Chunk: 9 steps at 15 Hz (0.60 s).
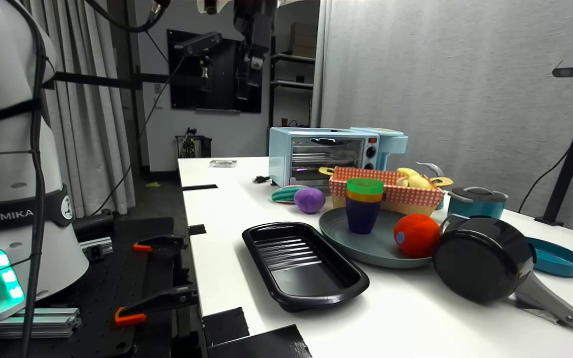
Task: Flip the pot and take the tomato and put it in
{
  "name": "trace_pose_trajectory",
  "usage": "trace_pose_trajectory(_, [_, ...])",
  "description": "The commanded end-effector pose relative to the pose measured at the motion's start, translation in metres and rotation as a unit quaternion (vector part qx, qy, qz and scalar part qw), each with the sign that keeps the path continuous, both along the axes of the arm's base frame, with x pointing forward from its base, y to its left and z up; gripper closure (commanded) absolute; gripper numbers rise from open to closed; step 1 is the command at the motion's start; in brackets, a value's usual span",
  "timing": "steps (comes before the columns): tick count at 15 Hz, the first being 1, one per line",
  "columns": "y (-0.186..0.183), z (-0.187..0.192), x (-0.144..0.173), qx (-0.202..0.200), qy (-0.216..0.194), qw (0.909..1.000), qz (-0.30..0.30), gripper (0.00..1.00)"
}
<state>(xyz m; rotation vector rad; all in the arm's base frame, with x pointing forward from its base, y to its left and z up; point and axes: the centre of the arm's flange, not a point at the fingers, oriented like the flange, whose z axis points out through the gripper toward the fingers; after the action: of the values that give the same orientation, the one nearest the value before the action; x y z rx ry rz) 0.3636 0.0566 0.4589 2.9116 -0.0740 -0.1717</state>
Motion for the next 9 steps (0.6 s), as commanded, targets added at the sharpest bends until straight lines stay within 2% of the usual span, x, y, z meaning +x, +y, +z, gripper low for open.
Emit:
trace_pose_trajectory(1, [-0.02,-0.001,0.024,0.004,-0.019,0.9998,0.004,0.0])
trace_pose_trajectory(6, [-0.052,-0.007,0.058,0.017,-0.059,0.9981,-0.013,0.0])
trace_pose_trajectory(9, [-0.071,-0.011,0.078,0.022,-0.069,0.997,-0.025,0.0])
